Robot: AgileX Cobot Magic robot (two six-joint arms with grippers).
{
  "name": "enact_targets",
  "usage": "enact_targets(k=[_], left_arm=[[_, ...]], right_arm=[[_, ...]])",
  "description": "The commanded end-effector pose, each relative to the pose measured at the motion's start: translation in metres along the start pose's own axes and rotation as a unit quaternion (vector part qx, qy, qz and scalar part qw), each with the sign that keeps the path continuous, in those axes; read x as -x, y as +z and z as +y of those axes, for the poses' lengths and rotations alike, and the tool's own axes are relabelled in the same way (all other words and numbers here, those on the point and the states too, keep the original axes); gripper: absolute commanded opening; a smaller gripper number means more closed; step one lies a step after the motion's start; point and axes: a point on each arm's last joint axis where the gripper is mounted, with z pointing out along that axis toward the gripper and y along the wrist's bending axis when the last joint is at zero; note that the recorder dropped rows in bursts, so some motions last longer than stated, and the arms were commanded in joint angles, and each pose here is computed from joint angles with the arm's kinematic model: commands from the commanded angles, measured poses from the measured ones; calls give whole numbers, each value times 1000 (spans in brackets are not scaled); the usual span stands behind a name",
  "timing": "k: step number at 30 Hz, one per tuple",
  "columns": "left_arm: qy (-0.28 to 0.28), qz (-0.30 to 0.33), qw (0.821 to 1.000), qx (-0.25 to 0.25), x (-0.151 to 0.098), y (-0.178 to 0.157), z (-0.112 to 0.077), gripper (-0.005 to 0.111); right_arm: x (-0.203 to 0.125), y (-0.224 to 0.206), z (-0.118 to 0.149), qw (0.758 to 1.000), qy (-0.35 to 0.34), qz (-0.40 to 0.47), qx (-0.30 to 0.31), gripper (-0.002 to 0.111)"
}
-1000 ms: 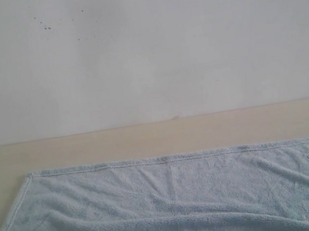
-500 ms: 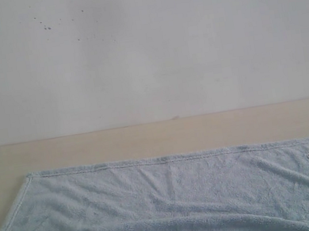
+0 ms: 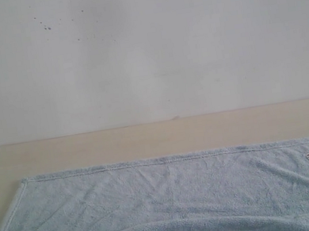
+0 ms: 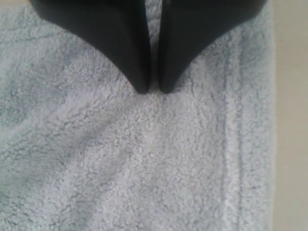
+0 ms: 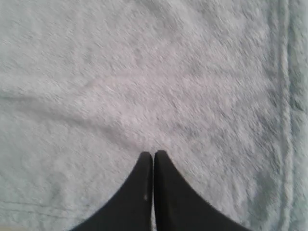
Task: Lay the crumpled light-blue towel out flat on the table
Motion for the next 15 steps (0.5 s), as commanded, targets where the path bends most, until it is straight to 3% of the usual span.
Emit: enact_targets(k=[1,5,15], left_arm=[[25,76,997,-14,-27,2,-9,8],[22,53,998,-12,-22,-1,-9,8],[19,37,999,-10,-20,-1,-9,8]], right_arm=[[-12,-2,-10,997,2,48,-57,0],[-24,1,-18,992,12,71,-100,0],[-31,24,-27,989,3,105,-108,0]])
